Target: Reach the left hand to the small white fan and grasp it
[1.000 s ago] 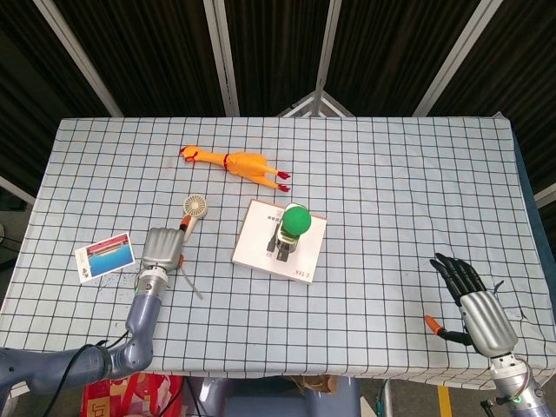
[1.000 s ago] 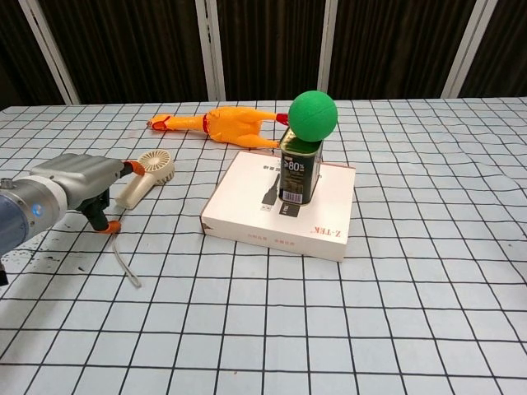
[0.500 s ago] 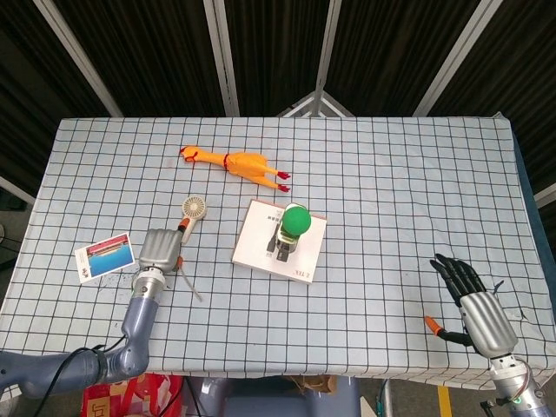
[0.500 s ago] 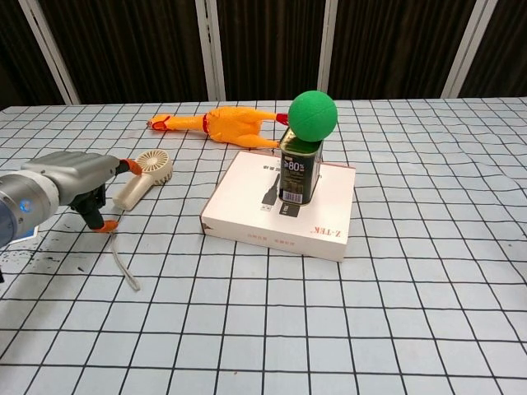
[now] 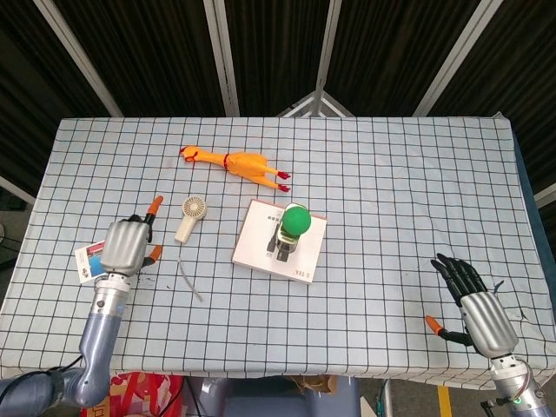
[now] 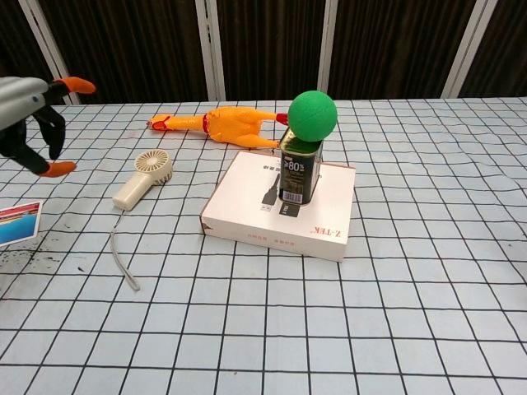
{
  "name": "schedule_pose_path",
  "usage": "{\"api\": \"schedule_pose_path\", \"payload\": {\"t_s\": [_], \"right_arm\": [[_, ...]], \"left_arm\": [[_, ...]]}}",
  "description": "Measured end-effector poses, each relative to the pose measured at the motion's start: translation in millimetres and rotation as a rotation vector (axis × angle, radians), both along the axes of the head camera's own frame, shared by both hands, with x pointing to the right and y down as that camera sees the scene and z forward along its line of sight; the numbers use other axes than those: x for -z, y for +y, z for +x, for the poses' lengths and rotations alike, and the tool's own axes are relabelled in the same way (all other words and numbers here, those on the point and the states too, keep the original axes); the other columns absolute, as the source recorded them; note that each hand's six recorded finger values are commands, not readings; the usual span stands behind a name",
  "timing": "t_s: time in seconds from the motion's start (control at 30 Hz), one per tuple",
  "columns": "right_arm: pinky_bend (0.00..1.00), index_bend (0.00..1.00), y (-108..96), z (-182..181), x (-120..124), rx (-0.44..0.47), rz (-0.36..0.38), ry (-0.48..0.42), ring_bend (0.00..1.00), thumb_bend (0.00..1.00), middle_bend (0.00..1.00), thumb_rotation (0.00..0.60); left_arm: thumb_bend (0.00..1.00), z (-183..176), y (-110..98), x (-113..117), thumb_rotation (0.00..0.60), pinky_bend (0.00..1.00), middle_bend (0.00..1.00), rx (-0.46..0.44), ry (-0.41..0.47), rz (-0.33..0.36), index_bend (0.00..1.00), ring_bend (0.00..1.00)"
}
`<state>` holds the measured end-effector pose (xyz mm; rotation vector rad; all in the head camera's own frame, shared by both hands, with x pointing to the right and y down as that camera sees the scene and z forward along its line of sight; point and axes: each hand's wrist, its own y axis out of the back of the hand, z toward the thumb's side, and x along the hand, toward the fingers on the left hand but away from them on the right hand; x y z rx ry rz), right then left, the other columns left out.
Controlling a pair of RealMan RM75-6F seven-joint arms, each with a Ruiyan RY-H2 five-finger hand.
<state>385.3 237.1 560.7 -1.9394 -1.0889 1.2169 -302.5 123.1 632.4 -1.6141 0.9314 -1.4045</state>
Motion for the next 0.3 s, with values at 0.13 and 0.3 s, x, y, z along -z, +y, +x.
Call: {"api": "schedule_pose_path", "payload": {"t_s": [0.13, 0.3], "right_arm": [[0.06, 0.00, 0.2, -0.2, -0.2, 0.002, 0.004, 0.008, 0.00, 0.29, 0.00, 0.600], [0.06, 0.00, -0.1, 0.0, -1.7, 0.002, 0.006, 0.025, 0.00, 0.29, 0.00, 0.600]], "left_arm": [[0.16, -30.5, 22.1, 22.1, 0.600, 0.00, 0.00, 0.020, 0.053, 0.034, 0.00, 0.00], [0.12, -72.2, 52.8, 48.4, 0.600, 0.00, 0.00, 0.030, 0.027, 0.082, 0.00, 0.00]]}}
